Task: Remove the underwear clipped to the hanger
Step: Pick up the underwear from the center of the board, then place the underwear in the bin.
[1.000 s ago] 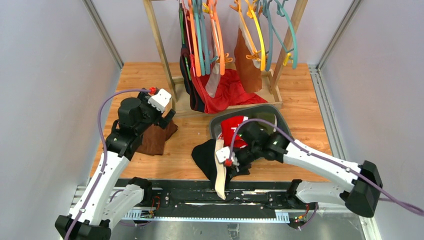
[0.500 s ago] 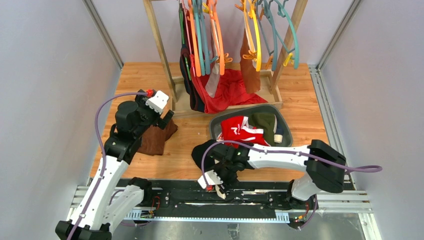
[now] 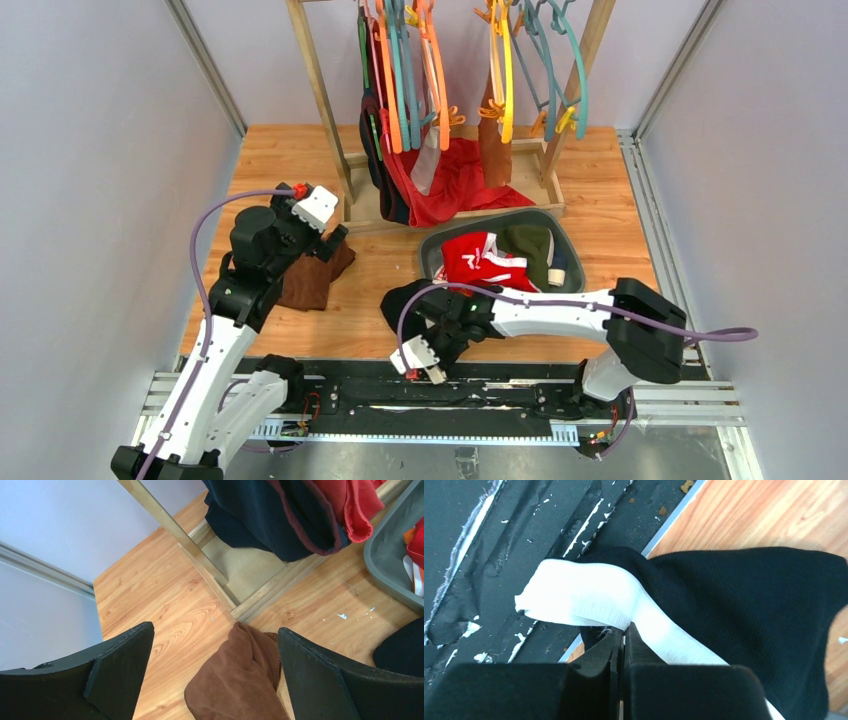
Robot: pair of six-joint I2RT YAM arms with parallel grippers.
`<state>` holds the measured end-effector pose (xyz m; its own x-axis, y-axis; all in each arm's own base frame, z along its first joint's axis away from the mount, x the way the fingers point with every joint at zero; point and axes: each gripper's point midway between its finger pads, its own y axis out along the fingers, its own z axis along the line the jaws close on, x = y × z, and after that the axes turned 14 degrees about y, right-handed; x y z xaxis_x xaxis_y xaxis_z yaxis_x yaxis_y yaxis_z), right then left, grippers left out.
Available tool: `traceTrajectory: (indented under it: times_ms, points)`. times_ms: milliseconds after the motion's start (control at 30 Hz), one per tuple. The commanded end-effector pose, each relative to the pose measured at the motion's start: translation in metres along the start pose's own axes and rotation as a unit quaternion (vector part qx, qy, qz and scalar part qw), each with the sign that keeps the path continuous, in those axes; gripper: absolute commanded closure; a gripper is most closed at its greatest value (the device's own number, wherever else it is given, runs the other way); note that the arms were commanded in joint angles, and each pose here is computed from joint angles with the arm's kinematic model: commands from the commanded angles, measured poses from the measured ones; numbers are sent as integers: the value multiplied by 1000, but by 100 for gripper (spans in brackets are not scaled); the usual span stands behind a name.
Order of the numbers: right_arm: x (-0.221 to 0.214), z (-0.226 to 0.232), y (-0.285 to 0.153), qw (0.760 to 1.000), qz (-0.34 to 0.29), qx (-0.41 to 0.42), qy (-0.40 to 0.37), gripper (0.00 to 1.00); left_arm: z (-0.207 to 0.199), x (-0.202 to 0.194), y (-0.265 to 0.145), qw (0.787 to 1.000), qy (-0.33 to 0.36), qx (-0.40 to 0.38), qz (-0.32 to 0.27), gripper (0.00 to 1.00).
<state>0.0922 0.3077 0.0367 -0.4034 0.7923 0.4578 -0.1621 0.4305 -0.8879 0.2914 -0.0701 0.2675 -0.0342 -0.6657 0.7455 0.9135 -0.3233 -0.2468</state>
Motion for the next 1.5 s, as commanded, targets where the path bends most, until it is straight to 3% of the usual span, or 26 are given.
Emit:
traceTrajectory:
  times_ms: [0, 400, 667, 800, 1000, 1200, 1467]
  points:
    - [40, -9, -32, 997, -64, -36, -17, 99, 6, 9, -1, 1000, 7, 12, -21, 2]
    - [91, -33, -161, 966, -220, -134, 10, 99, 8, 8, -1, 1000, 9, 16, -21, 2]
    - [62, -62, -265, 916, -277, -276, 92, 99, 7, 7, 1, 1000, 10, 14, -18, 2]
    - [34, -67, -291, 892, -279, -330, 133, 99, 7, 7, 2, 1000, 11, 13, -18, 2]
    - [-6, -78, -275, 885, -240, -353, 183, 99, 6, 8, 2, 1000, 12, 10, -20, 2]
    - [-35, -85, -224, 905, -187, -310, 224, 99, 7, 9, 0, 1000, 13, 11, -22, 2]
    - [-84, -107, -148, 911, -96, -258, 307, 99, 7, 11, -3, 999, 13, 12, -27, 2]
